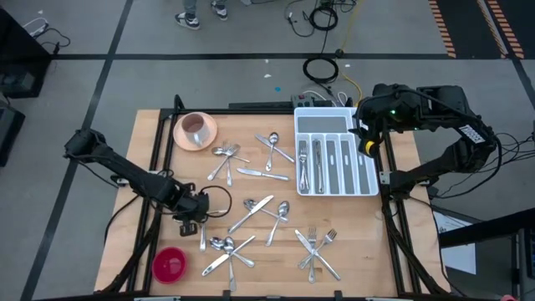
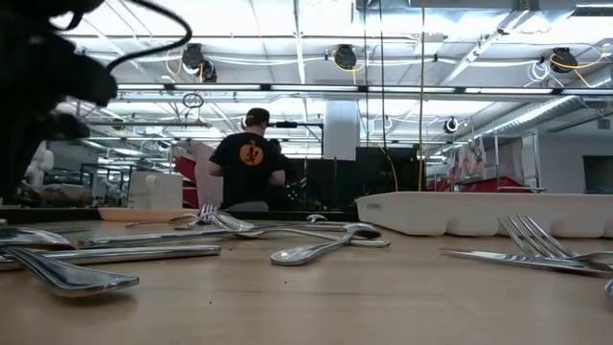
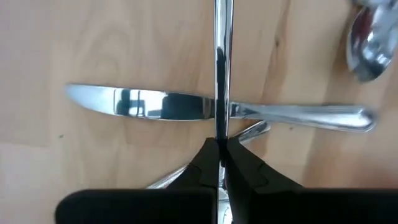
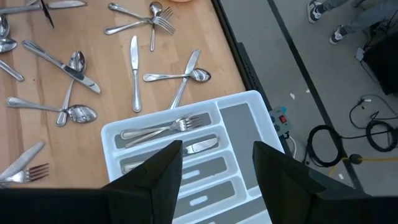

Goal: Sort silverware
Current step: Put the silver spoon into the white silverware tray

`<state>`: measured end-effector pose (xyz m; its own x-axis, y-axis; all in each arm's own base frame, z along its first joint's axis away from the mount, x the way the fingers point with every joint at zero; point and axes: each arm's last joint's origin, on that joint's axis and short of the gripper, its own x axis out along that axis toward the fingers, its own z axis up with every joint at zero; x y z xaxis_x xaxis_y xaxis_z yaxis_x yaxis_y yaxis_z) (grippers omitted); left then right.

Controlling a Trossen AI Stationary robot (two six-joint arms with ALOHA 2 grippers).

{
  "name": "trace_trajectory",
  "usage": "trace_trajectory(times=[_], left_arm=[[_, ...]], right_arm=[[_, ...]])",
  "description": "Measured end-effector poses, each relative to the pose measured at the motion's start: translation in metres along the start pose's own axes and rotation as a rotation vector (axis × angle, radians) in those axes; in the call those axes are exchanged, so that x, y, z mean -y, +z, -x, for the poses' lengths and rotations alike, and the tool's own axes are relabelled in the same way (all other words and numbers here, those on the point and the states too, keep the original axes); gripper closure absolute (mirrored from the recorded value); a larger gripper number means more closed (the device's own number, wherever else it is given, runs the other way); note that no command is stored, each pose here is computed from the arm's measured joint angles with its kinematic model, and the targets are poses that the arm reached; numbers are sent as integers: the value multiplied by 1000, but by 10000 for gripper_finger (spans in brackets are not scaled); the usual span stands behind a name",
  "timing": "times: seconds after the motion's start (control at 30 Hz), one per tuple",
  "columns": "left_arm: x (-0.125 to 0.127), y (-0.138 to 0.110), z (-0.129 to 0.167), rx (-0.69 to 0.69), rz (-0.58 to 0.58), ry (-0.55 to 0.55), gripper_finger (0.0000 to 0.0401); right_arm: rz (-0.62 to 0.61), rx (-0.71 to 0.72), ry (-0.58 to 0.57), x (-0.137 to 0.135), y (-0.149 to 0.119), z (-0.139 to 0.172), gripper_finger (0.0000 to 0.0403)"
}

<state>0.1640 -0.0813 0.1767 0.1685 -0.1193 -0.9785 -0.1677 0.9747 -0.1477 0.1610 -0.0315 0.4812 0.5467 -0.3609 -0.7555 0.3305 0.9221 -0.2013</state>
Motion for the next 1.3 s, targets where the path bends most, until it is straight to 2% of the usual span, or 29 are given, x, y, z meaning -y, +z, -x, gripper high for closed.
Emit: trace_trajectory(times=[0.1, 0.2, 0.27, 0.37, 0.57, 0.73, 0.87, 1.03, 1.3], left_arm=[[5, 13, 18, 61, 24, 15, 390], [4, 30, 38, 179, 30, 77, 390], [-1, 43, 51, 254, 12, 122, 390], [-13, 62, 61, 290, -70, 185, 391], [-50, 108, 68, 305, -280, 323, 391], [-89, 160, 82, 405, -456, 458, 391], [-112, 203, 94, 447, -653, 588, 391], [-129, 255, 104, 449, -884, 684, 391], [-136, 319, 89, 408, -1298, 749, 391]], right_arm=[[14, 0, -4, 0, 0, 0, 215], [23, 0, -7, 0, 0, 0, 215], [23, 0, -8, 0, 0, 0, 215], [18, 0, -8, 0, 0, 0, 215], [11, 0, -6, 0, 0, 0, 215], [-12, 0, -4, 0, 0, 0, 215], [-12, 0, -4, 0, 0, 0, 215], [-15, 0, -4, 0, 0, 0, 215], [-53, 0, -3, 0, 0, 0, 215]])
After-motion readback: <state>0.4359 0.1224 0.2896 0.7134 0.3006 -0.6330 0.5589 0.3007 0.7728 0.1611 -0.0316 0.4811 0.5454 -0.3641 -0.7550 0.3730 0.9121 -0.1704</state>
